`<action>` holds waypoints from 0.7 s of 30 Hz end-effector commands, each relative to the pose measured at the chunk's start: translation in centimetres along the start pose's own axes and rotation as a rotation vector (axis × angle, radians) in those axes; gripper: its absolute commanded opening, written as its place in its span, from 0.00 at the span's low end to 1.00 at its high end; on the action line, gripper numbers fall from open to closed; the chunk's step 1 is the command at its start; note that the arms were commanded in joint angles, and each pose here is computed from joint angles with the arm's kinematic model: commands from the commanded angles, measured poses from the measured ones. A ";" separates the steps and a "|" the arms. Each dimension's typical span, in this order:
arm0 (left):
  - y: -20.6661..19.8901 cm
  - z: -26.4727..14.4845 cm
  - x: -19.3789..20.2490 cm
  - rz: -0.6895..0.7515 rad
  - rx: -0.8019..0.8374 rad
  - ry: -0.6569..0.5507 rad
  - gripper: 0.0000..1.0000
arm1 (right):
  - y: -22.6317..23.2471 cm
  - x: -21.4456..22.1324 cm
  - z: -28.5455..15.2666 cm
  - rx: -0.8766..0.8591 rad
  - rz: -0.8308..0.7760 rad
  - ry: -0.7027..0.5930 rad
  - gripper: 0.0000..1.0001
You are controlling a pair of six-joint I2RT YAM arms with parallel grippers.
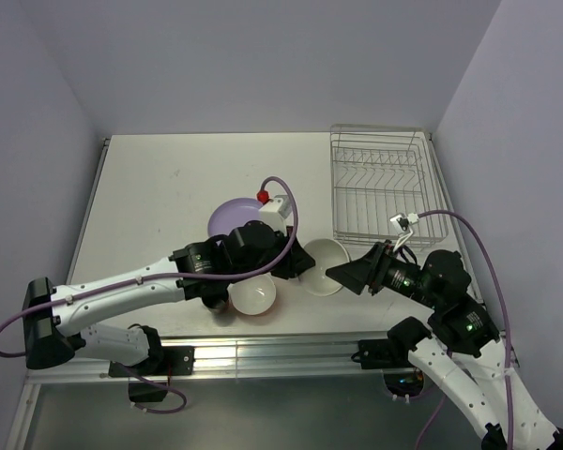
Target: Load the mixed dishes into the dish rack
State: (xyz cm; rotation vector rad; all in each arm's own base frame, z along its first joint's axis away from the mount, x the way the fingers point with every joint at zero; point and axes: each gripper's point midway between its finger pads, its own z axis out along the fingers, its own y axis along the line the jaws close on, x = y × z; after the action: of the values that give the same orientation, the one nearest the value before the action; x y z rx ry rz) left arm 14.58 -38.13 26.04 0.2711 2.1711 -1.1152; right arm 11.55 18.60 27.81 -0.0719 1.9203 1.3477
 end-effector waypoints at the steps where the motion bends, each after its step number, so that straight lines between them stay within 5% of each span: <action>1: -5.3 -1.0 -4.3 -0.026 0.164 -0.116 0.00 | 1.4 -1.0 0.0 -0.056 -0.025 -0.038 0.72; 5: -5.2 0.1 -4.9 -0.007 0.150 -0.112 0.00 | 1.3 -2.0 -0.6 -0.009 -0.043 -0.083 0.35; 6: -5.2 0.4 -5.1 -0.005 0.152 -0.110 0.00 | 1.2 -2.3 -0.6 0.004 -0.052 -0.092 0.12; 7: -5.1 1.2 -5.5 -0.006 0.148 -0.109 0.00 | 1.0 -2.4 -0.5 0.017 -0.055 -0.089 0.01; 13: -4.4 4.8 -6.7 0.008 0.162 -0.057 0.00 | -0.3 -4.7 -0.5 0.139 -0.090 -0.161 0.00; 21: -3.5 9.7 -8.5 0.007 0.251 0.019 0.33 | -0.7 -8.8 -0.1 0.271 -0.122 -0.256 0.00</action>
State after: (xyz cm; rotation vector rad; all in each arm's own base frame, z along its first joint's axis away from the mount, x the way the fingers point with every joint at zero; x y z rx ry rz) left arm 22.18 -44.47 25.64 0.3833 2.2080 -1.2208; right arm 17.71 14.08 26.68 0.1888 1.9976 0.8758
